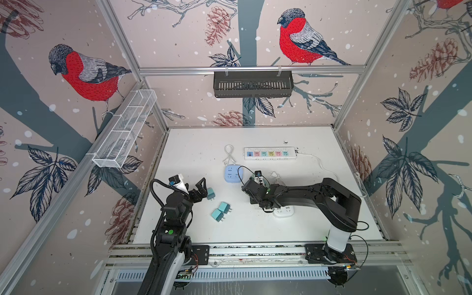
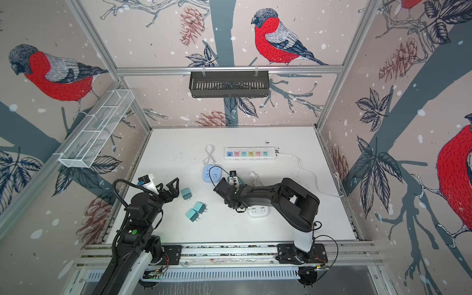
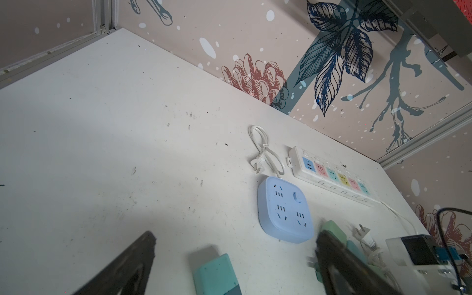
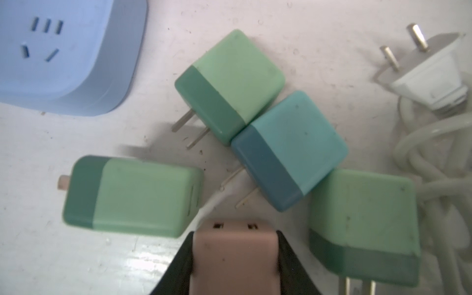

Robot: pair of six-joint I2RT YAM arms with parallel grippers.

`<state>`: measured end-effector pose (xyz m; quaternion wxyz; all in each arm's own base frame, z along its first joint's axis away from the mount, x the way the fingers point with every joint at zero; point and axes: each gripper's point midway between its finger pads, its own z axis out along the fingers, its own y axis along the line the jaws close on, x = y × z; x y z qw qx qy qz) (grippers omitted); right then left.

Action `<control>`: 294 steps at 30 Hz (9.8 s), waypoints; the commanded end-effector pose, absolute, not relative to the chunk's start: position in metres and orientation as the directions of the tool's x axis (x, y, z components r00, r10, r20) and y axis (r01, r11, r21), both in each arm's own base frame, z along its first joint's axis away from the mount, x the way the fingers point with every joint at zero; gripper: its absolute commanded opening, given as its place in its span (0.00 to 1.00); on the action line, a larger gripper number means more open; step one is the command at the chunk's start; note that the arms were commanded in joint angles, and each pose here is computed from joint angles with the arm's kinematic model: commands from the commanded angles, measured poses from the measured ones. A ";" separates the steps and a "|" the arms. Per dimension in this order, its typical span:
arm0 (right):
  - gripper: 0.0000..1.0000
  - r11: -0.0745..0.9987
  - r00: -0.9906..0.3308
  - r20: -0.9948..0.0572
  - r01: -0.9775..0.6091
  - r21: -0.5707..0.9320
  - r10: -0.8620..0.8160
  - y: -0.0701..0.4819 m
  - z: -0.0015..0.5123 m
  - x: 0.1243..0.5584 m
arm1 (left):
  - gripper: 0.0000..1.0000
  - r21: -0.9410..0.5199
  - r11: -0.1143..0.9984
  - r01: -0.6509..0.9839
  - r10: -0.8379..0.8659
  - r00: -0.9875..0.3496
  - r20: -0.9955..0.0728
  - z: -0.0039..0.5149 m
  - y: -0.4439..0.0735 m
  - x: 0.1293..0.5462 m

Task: Insert the plug
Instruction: 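Lower the right gripper and grasp the pink cube adapter, then lift the pink adapter with the right gripper while the left gripper reaches toward it, then grasp the pink adapter with the left gripper and open the right gripper, then carry the pink adapter with the left gripper while the right gripper withdraws, then lower the pink adapter onto the white square socket and open the left gripper, then raise the left gripper away while the right gripper reaches toward the green adapters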

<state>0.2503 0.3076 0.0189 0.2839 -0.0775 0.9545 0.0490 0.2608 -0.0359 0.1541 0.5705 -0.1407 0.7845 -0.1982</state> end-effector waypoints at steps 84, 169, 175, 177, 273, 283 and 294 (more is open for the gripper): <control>0.01 0.546 0.122 -0.992 -0.828 -0.126 -0.042 0.255 0.188 0.143 | 0.61 -0.410 0.560 0.720 0.252 -0.619 -0.744 0.220 -0.356 0.168; 0.96 0.877 0.022 -0.879 0.055 0.477 0.476 0.043 0.161 0.243 | 0.00 -0.030 0.215 0.976 0.498 -0.136 -0.857 0.180 -0.394 0.163; 0.96 0.870 0.016 -0.872 0.064 0.489 0.489 0.040 0.158 0.245 | 0.00 0.002 0.170 0.986 0.600 -0.102 -0.794 0.148 -0.419 0.152; 0.97 0.869 0.015 -0.871 0.061 0.491 0.492 0.040 0.159 0.245 | 0.00 0.008 0.162 0.987 0.616 -0.095 -0.782 0.150 -0.433 0.153; 0.99 0.858 -0.053 -0.856 0.005 0.514 0.514 0.047 0.160 0.250 | 0.99 0.123 0.427 0.896 0.514 -0.129 -0.848 0.241 -0.416 0.199; 0.92 0.846 -0.305 -0.837 -0.146 0.512 0.454 0.095 0.190 0.245 | 0.99 -0.143 0.794 0.591 0.082 -0.337 -0.938 0.222 -0.258 0.252; 0.84 0.855 -0.454 -0.819 -0.202 0.478 0.351 0.160 0.171 0.233 | 0.98 -0.083 0.995 -0.050 -0.092 -0.209 -0.974 0.146 -0.094 0.287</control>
